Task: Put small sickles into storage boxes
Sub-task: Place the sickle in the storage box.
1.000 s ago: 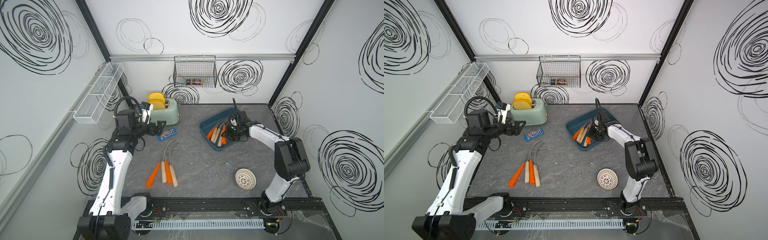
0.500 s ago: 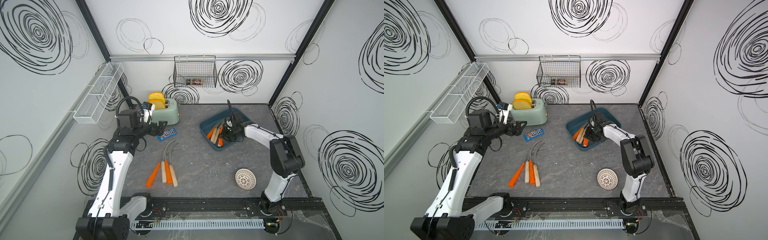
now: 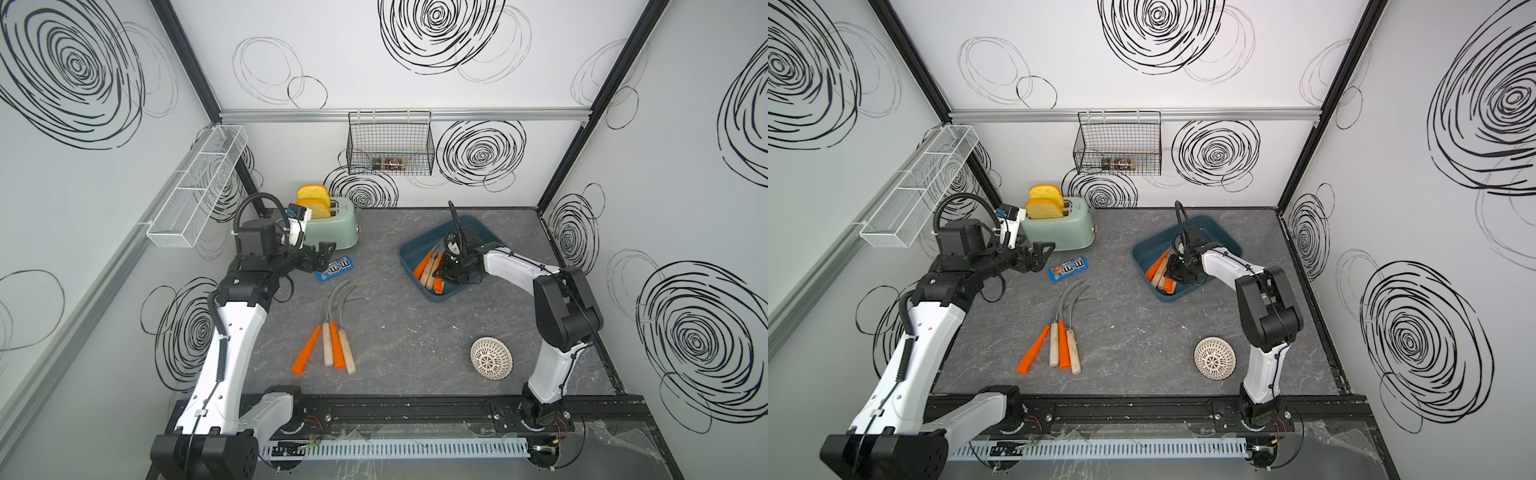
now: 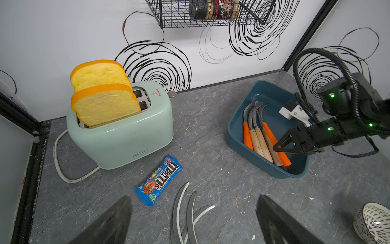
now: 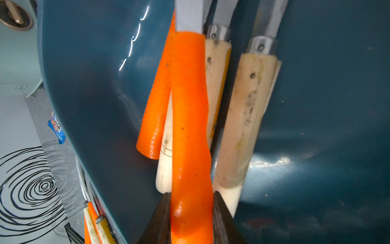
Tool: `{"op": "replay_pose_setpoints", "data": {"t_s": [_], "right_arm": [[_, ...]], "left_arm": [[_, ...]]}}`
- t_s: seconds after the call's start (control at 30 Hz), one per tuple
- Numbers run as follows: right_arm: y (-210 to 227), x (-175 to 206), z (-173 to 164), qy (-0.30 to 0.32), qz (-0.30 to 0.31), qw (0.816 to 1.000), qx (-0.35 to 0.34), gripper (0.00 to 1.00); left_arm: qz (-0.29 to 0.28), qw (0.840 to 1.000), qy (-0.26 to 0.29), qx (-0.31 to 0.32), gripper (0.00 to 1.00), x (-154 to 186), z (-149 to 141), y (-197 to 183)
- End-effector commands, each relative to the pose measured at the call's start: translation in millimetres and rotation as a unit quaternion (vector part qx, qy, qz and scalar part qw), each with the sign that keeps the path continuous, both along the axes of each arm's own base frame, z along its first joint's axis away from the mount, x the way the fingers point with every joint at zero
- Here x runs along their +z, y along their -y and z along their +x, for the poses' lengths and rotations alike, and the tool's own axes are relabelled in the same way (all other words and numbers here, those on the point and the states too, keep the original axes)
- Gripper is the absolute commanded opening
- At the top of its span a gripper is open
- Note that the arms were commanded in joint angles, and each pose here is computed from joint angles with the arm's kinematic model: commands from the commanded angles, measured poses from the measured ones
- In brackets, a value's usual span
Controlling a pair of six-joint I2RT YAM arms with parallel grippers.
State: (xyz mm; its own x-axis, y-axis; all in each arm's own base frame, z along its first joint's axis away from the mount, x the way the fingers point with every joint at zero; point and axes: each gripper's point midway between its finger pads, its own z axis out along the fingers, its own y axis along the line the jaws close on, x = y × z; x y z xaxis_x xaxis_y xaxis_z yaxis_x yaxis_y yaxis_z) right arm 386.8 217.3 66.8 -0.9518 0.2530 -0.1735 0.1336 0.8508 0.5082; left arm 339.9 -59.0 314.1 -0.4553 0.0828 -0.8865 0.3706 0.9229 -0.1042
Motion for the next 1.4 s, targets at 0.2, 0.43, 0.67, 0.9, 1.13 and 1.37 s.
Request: {"op": "replay_pose_setpoints", "data": {"t_s": [0.2,0.43,0.67,0.9,1.13,1.37], "right_arm": [[-10,-1,4,-0.006,-0.004,1.000,0.008,0.23],[-11,-5,2,-0.010,-0.007,1.000,0.013,0.27],[-16,-6,2,-0.013,-0.013,1.000,0.024,0.33],[-20,-11,2,-0.017,-0.018,0.999,0.030,0.36],[-19,-10,3,-0.015,-0.029,0.999,0.034,0.41],[-16,0,6,0.002,-0.035,0.999,0.031,0.42]], "left_arm": [[0.009,0.999,0.043,-0.004,0.96,26,2,2],[0.009,0.999,0.043,-0.004,0.96,27,1,3],[0.010,0.999,0.042,-0.003,0.96,26,1,2],[0.011,0.999,0.040,-0.004,0.96,25,0,2],[0.010,0.999,0.040,-0.003,0.96,25,3,2],[0.012,0.999,0.040,-0.003,0.96,26,3,2]]}}
